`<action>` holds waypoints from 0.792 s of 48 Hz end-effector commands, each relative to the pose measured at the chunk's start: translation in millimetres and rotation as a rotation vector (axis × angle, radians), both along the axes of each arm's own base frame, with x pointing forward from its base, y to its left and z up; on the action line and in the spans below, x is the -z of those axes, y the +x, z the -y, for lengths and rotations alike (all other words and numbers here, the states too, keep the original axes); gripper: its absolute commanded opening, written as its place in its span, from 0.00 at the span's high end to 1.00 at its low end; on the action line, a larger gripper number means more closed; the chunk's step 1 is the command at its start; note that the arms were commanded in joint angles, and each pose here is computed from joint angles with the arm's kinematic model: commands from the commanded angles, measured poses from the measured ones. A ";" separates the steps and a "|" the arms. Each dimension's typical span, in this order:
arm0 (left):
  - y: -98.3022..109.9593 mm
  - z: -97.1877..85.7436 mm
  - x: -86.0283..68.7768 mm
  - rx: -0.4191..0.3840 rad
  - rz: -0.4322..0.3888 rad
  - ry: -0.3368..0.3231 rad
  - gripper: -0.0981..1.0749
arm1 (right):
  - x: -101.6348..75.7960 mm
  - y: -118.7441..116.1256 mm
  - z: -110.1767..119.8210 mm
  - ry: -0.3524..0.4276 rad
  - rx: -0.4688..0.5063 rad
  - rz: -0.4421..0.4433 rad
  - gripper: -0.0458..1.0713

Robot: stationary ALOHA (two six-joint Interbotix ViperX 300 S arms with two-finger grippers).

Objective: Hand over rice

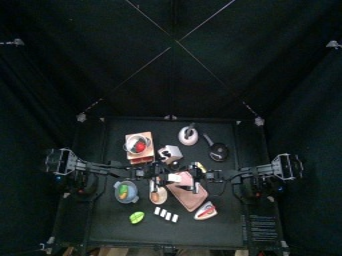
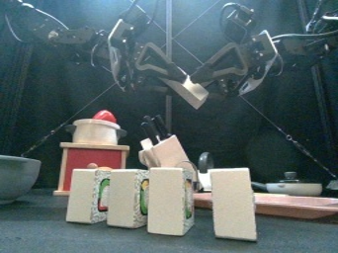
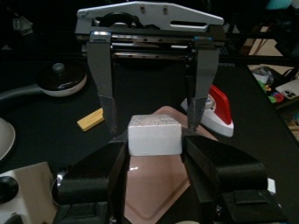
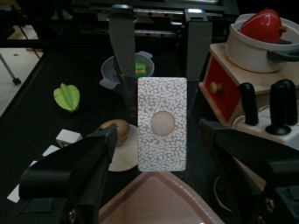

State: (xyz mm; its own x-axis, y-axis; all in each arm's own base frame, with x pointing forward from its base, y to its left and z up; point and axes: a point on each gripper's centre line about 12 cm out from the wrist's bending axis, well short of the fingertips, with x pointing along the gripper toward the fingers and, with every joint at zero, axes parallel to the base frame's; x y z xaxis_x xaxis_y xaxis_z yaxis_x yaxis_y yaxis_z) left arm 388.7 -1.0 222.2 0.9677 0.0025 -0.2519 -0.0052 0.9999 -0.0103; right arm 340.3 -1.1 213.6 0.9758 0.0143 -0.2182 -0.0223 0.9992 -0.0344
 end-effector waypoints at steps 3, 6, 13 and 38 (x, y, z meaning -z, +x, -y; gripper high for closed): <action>4.4 -0.5 -12.1 0.000 0.041 0.003 0.45 | -12.1 5.6 -1.1 0.000 -0.004 0.040 0.05; 4.3 -0.5 -11.9 0.000 0.040 0.003 0.45 | -11.4 6.2 -1.1 -0.001 -0.004 0.037 0.05; 4.4 0.1 -12.1 0.001 0.041 0.003 0.43 | -9.9 6.5 -1.3 0.000 -0.006 0.031 0.05; 4.1 0.9 -11.5 0.006 0.040 0.008 0.39 | -10.8 7.1 -3.5 -0.002 -0.013 0.032 0.05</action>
